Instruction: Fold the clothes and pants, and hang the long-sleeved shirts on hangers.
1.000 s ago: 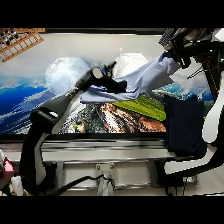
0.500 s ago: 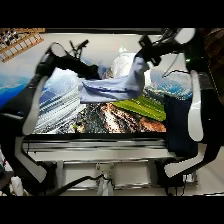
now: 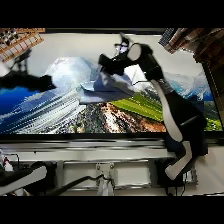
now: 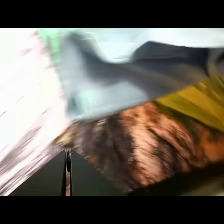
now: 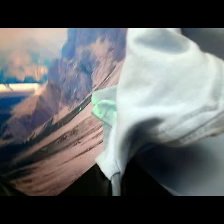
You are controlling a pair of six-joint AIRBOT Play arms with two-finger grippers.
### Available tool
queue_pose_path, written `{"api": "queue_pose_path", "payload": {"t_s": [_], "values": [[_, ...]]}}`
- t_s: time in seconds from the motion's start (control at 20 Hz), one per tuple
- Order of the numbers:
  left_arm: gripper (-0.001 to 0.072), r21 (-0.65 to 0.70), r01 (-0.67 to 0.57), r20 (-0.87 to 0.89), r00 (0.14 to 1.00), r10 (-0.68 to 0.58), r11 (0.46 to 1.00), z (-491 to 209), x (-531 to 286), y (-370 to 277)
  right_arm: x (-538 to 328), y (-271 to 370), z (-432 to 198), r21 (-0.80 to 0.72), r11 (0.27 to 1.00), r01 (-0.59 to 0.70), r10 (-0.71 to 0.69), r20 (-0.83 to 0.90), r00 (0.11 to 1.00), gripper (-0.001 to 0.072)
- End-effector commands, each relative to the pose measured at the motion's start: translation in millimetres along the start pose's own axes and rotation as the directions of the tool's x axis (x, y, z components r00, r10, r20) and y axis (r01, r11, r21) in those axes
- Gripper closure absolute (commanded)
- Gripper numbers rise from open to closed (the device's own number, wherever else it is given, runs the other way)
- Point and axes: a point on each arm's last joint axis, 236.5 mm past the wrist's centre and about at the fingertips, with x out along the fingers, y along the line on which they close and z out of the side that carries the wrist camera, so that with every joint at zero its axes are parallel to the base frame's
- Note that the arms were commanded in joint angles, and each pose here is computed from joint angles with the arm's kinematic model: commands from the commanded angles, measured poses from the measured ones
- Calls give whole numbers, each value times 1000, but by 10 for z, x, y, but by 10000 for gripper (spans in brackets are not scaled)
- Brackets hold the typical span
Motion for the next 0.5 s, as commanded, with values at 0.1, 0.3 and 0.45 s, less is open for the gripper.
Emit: {"api": "queue_pose_path", "payload": {"t_s": [0.1, 0.3, 0.45], "values": [[694, -147, -80, 111, 989, 97, 986, -541, -333, 543, 644, 463, -607, -179, 983, -51, 39, -71, 997, 686], [694, -176, -3, 153, 988, 30, 984, -518, -309, 376, 992, 807, -1196, -218, 963, -161, 119, -190, 974, 276], [694, -188, 34, 173, 985, -1, 982, -469, -316, 304, 789, 1122, -1387, -256, 928, -273, 207, -257, 944, 279]]}}
